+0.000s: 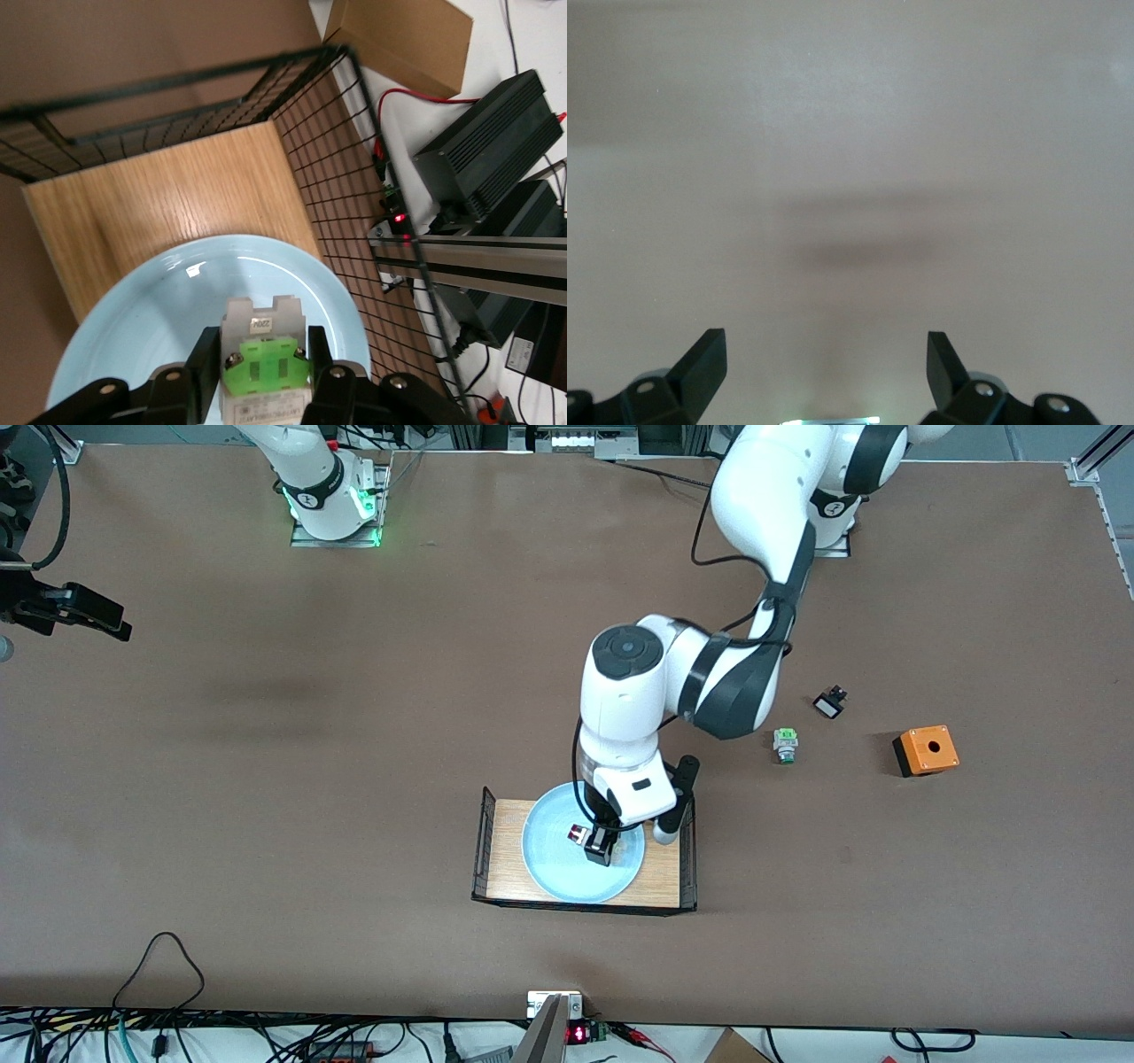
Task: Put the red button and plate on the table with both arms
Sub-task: 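Lift the button with the left gripper while the right gripper reaches out, then set the button down with the left gripper while the right gripper nears the plate, then grip the plate rim with the right gripper while the left gripper withdraws, then lift the blue plate off the tray with the right gripper, then lower the plate onto the table beside the right arm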
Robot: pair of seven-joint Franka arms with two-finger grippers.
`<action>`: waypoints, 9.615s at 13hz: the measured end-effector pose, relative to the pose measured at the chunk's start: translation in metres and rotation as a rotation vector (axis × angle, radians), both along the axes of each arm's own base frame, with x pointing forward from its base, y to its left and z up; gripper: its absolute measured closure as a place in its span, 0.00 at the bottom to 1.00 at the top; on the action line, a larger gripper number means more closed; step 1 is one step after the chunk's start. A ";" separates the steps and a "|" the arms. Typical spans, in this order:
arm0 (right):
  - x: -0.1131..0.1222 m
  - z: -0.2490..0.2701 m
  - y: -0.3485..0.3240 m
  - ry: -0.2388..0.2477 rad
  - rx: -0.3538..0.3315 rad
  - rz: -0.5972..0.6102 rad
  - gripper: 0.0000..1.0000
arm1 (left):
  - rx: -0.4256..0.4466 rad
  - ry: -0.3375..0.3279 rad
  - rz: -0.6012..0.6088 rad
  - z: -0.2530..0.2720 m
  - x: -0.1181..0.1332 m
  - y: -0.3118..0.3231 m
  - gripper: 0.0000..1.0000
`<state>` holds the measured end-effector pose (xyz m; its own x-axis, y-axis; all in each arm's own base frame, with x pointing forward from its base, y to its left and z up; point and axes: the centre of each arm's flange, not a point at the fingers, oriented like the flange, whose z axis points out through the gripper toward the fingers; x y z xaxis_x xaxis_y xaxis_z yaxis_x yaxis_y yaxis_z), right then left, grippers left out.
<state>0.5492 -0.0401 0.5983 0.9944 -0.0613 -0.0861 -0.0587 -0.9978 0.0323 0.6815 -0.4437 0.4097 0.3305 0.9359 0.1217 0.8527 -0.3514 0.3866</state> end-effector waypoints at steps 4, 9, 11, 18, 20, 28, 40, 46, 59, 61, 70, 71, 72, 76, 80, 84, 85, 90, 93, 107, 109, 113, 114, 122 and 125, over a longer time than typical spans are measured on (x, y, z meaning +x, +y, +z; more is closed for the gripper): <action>0.000 0.000 0.000 -0.001 0.000 0.001 0.00 | 0.032 0.028 -0.073 0.086 -0.004 0.041 0.56; 0.001 0.008 0.003 -0.020 0.022 0.001 0.00 | 0.033 0.139 -0.323 0.143 0.015 0.151 0.56; 0.002 0.008 0.008 -0.021 0.038 0.006 0.00 | 0.062 0.176 -0.415 0.138 0.026 0.190 0.56; 0.019 -0.039 0.144 0.044 0.079 -0.048 0.00 | 0.045 0.331 -0.789 0.049 0.057 0.360 0.56; 0.026 -0.050 0.181 0.008 0.090 -0.029 0.00 | 0.033 0.361 -0.865 0.014 0.056 0.397 0.56; 0.031 -0.105 0.319 -0.094 0.116 -0.221 0.00 | 0.083 0.374 -1.080 -0.140 0.026 0.459 0.56; 0.030 -0.194 0.448 -0.156 0.330 -0.834 0.00 | 0.108 0.372 -1.199 -0.229 0.016 0.481 0.46; 0.050 -0.224 0.464 -0.183 0.378 -0.927 0.00 | 0.162 0.254 -1.138 -0.157 0.042 0.476 0.00; 0.072 -0.266 0.477 -0.230 0.432 -0.953 0.31 | 0.271 0.336 -1.099 0.127 -0.032 0.459 0.00; 0.072 -0.266 0.477 -0.230 0.433 -0.953 0.37 | 0.277 0.335 -1.111 0.165 -0.055 0.452 0.00; 0.071 -0.266 0.478 -0.230 0.432 -0.952 0.86 | 0.276 0.359 -1.138 0.233 -0.112 0.440 0.00; 0.071 -0.266 0.479 -0.230 0.432 -0.951 0.86 | 0.273 0.366 -1.150 0.234 -0.114 0.440 0.00; 0.071 -0.266 0.479 -0.230 0.433 -0.951 0.91 | 0.274 0.367 -1.157 0.236 -0.116 0.440 0.00; 0.069 -0.266 0.481 -0.229 0.433 -0.948 0.97 | 0.275 0.360 -1.140 0.241 -0.119 0.454 0.00; 0.068 -0.245 0.493 -0.240 0.467 -0.930 0.97 | 0.254 0.363 -1.119 0.238 -0.120 0.467 0.00; 0.063 -0.174 0.504 -0.226 0.479 -0.901 0.97 | 0.240 0.354 -1.113 0.238 -0.120 0.472 0.00; 0.062 -0.154 0.499 -0.220 0.471 -0.901 0.97 | 0.239 0.352 -1.116 0.239 -0.121 0.470 0.00; 0.068 -0.094 0.465 -0.216 0.454 -0.923 0.97 | 0.238 0.322 -1.113 0.251 -0.125 0.470 0.00; 0.074 -0.084 0.445 -0.201 0.404 -0.890 0.97 | 0.237 0.319 -1.112 0.252 -0.125 0.470 0.00; 0.072 -0.100 0.144 0.093 0.115 -0.405 0.97 | 0.238 0.318 -1.111 0.252 -0.125 0.471 0.00; 0.065 -0.124 0.112 0.104 0.076 -0.325 0.97 | 0.238 0.317 -1.111 0.253 -0.125 0.471 0.00; 0.048 -0.178 0.073 0.113 0.065 -0.223 0.97 | 0.238 0.317 -1.110 0.253 -0.125 0.471 0.00; 0.041 -0.193 0.062 0.117 0.070 -0.206 0.97 | 0.238 0.317 -1.110 0.253 -0.125 0.471 0.00; -0.008 -0.294 -0.002 0.083 0.098 -0.070 0.97 | 0.238 0.317 -1.109 0.253 -0.125 0.472 0.00; -0.031 -0.330 -0.008 0.041 0.092 -0.031 0.97 | 0.238 0.318 -1.110 0.252 -0.125 0.472 0.00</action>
<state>0.5182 -0.0481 0.2680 0.9876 -0.0821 -0.1338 -0.0903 -0.9943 -0.0562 0.5566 0.0278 0.6618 0.9965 0.0813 0.0198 0.0805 -0.9961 0.0367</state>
